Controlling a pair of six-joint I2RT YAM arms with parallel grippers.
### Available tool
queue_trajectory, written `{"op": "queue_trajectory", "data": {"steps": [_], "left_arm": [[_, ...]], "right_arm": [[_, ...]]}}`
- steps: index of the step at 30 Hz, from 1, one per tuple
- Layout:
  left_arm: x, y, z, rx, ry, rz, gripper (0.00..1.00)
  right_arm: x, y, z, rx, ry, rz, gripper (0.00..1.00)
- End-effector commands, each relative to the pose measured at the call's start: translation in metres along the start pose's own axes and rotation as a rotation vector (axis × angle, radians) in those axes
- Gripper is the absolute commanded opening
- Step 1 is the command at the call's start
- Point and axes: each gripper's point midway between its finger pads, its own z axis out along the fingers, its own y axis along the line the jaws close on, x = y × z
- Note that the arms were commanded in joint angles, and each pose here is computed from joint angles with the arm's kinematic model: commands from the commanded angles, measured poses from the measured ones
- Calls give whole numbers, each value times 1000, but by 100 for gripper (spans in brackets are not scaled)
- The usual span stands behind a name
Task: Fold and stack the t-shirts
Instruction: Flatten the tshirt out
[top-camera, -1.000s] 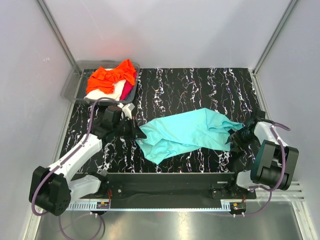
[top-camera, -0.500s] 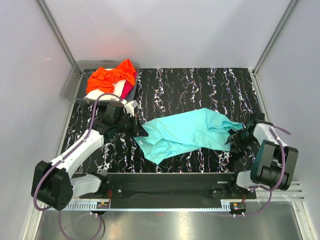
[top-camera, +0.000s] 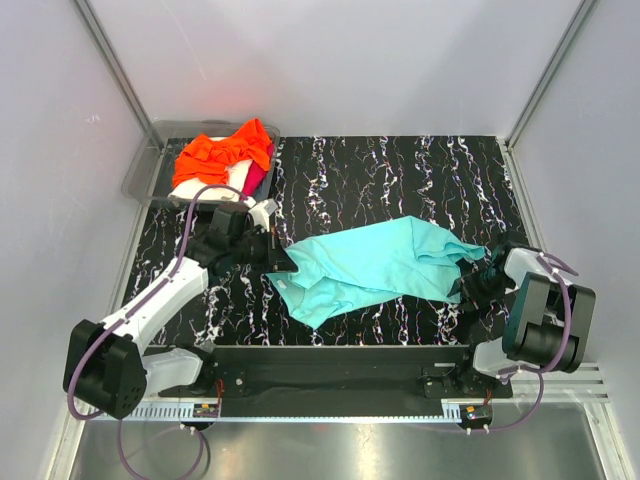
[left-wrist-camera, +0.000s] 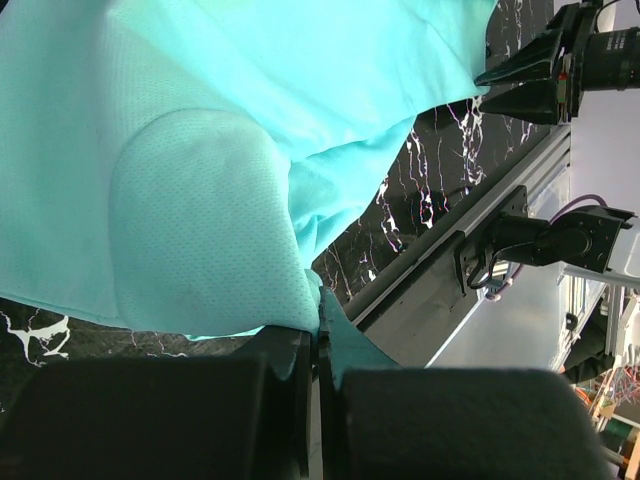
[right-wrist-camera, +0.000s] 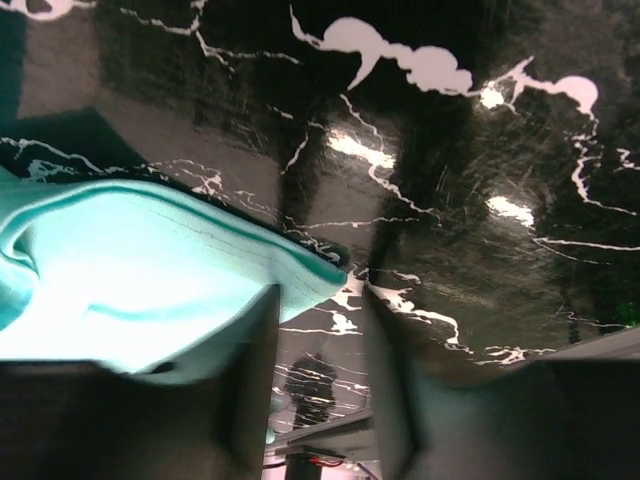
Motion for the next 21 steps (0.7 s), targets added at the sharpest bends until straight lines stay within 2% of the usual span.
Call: {"op": "queue_trajectory", "data": {"steps": [1, 4, 5, 7, 8, 11, 14, 16, 17, 21], "left_arm": [[-25, -27, -8, 85, -60, 79, 0], [-31, -35, -12, 103, -77, 95, 0], [-33, -37, -14, 108, -85, 101, 0], [-37, -41, -18, 108, -104, 112, 0], [-39, -42, -19, 110, -111, 117, 0], [-49, -51, -27, 114, -152, 142, 0], [-69, -64, -35, 119, -203, 170, 0], [-87, -78, -41, 129, -240, 182, 0], [-94, -83, -44, 136, -256, 190, 0], [-136, -123, -67, 183, -350, 264, 0]], "right_arm": [[-16, 9, 5, -9, -45, 30, 38], [-18, 13, 12, -10, -34, 52, 26], [-19, 15, 12, -11, -33, 54, 17], [-21, 18, 11, -16, -31, 49, 8], [-23, 21, 8, -28, -39, 40, 0], [-33, 42, -17, -94, -86, 70, 0], [-44, 93, -61, -252, -141, 84, 0], [-52, 110, -79, -259, -165, 71, 0], [-64, 134, -108, -328, -220, 54, 0], [-87, 172, -183, -427, -378, -50, 0]]}}
